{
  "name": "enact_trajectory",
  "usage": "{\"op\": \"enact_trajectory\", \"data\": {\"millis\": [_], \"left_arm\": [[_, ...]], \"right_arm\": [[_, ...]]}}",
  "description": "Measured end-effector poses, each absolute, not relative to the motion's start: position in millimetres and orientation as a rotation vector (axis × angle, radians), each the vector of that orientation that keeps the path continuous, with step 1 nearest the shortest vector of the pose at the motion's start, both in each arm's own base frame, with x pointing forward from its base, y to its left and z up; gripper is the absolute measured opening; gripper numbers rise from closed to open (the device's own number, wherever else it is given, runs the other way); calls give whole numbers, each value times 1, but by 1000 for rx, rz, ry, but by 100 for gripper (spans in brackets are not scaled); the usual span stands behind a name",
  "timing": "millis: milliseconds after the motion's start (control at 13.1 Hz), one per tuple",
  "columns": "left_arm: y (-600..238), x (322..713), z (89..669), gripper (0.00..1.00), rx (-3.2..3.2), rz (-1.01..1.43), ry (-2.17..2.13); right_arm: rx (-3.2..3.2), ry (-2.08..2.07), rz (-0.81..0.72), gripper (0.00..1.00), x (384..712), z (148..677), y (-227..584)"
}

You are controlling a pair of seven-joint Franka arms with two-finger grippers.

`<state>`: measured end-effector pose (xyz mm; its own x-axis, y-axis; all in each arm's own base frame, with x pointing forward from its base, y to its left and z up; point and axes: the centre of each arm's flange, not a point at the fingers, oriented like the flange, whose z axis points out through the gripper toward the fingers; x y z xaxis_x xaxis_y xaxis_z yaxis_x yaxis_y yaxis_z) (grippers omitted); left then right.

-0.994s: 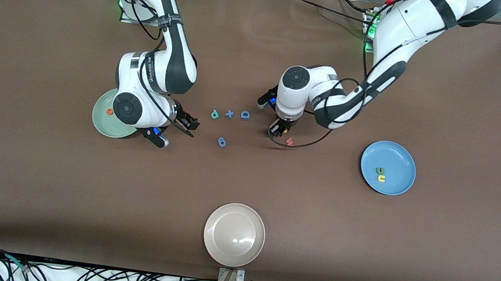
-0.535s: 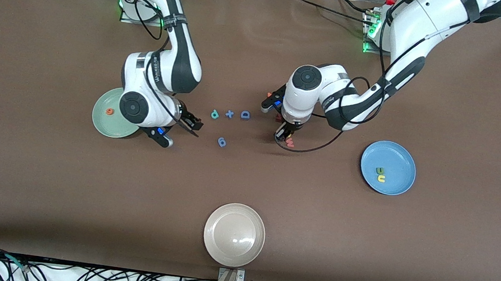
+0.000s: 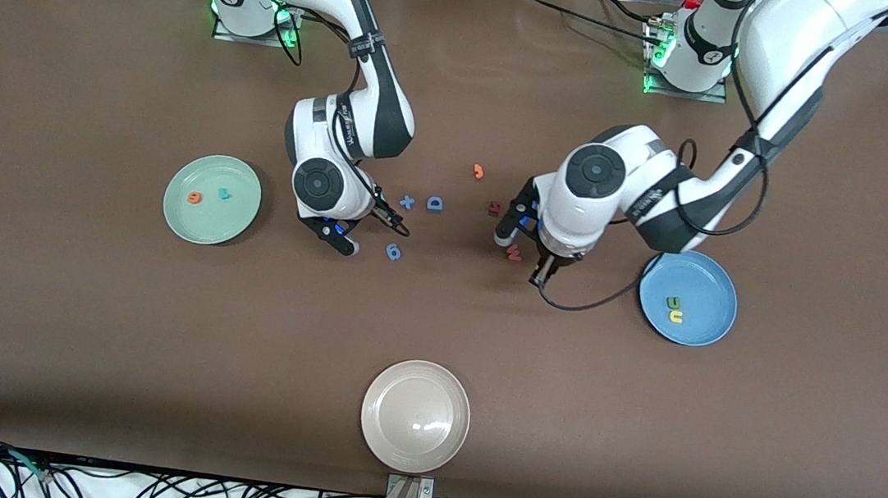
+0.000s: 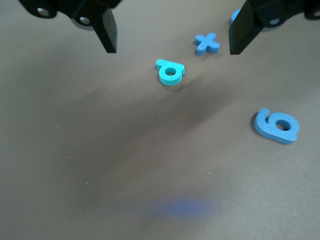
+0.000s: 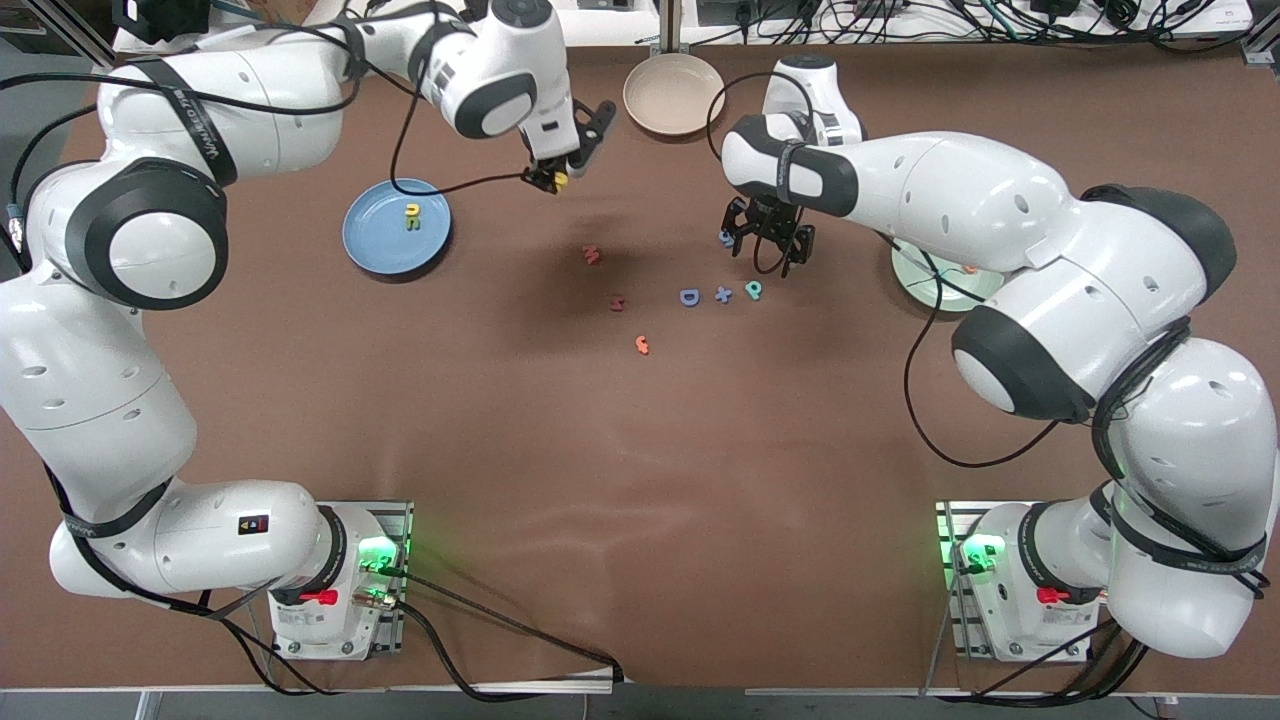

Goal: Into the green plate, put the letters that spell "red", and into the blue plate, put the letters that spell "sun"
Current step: 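Drop the 2 with the left gripper while the right gripper grasps the q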

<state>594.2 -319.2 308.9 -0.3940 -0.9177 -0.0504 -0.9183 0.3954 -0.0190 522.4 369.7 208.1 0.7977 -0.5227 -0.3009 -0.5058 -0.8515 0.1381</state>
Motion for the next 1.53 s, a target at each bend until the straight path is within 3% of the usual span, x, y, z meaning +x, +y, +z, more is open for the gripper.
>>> {"op": "enact_trajectory", "data": {"millis": [382,688,994,1529], "left_arm": [[-187,646,303,36,-2027,54,2394],[-84,665,287,36,-2227,72,2255],[-49,651,244,36,-2301,126,2343],[-24,629,218,36,-2313,221,2425]], "right_arm": [[2906,-788,-483,99,508,178,383],[2897,-774,-469,92,504,167,387],[2899,-776,-464,76,505,169,386],[2914,-770,-421,73,501,164,389]]}}
